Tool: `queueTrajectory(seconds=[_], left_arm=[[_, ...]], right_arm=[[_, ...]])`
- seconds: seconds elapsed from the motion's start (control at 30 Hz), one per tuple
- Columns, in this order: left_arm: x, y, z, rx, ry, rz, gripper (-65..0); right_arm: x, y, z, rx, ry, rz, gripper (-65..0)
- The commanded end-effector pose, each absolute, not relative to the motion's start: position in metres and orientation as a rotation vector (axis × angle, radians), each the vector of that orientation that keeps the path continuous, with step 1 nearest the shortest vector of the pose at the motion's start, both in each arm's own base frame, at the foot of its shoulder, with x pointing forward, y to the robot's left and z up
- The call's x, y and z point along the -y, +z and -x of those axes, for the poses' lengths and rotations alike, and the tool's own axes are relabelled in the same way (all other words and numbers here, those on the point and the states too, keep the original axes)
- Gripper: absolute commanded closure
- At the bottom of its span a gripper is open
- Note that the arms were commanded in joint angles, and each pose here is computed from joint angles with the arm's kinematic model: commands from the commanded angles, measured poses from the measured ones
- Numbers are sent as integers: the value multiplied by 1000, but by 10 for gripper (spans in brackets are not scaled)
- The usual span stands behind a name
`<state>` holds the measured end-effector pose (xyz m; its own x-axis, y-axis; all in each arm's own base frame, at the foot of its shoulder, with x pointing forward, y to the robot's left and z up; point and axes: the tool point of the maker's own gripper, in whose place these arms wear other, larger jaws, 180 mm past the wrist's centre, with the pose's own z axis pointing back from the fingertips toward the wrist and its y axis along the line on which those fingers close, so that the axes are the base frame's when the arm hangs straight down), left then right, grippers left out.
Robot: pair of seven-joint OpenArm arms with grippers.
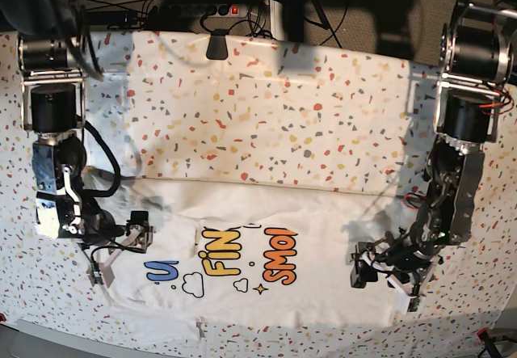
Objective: Fold the T-shirt properly
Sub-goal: 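Move both grippers toward the shirt's side edges near the fold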
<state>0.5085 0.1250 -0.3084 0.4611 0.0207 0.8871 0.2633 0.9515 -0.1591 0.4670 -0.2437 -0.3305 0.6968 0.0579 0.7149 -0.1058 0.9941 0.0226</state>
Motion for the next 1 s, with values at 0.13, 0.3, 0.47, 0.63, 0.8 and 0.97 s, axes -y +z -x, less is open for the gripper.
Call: queueTrajectory(seconds=[0.13,0.3,0.47,0.63,0.8,0.97], left_arm=[[-124,-297,-512,1139,-147,305,-449],[-129,-305,-505,1214,-149,271,-449],[-134,-322,-496,1180,-195,207,-448],[-135,-319,-498,1193,-163,222,-448],[-130,-326,-496,1178,-193,252,-448],[-142,-348,-501,1118,-164,248,-448]], right_arm=[[261,-304,-481,864,111,13,-470],[266,-311,-478,881,128,54,-470],[264,-321,-472,894,131,48,-470],[269,-337,-468,871,111,44,-470],[273,-359,-459,819,115,26,-470],[269,-357,-461,834,136,12,-470]])
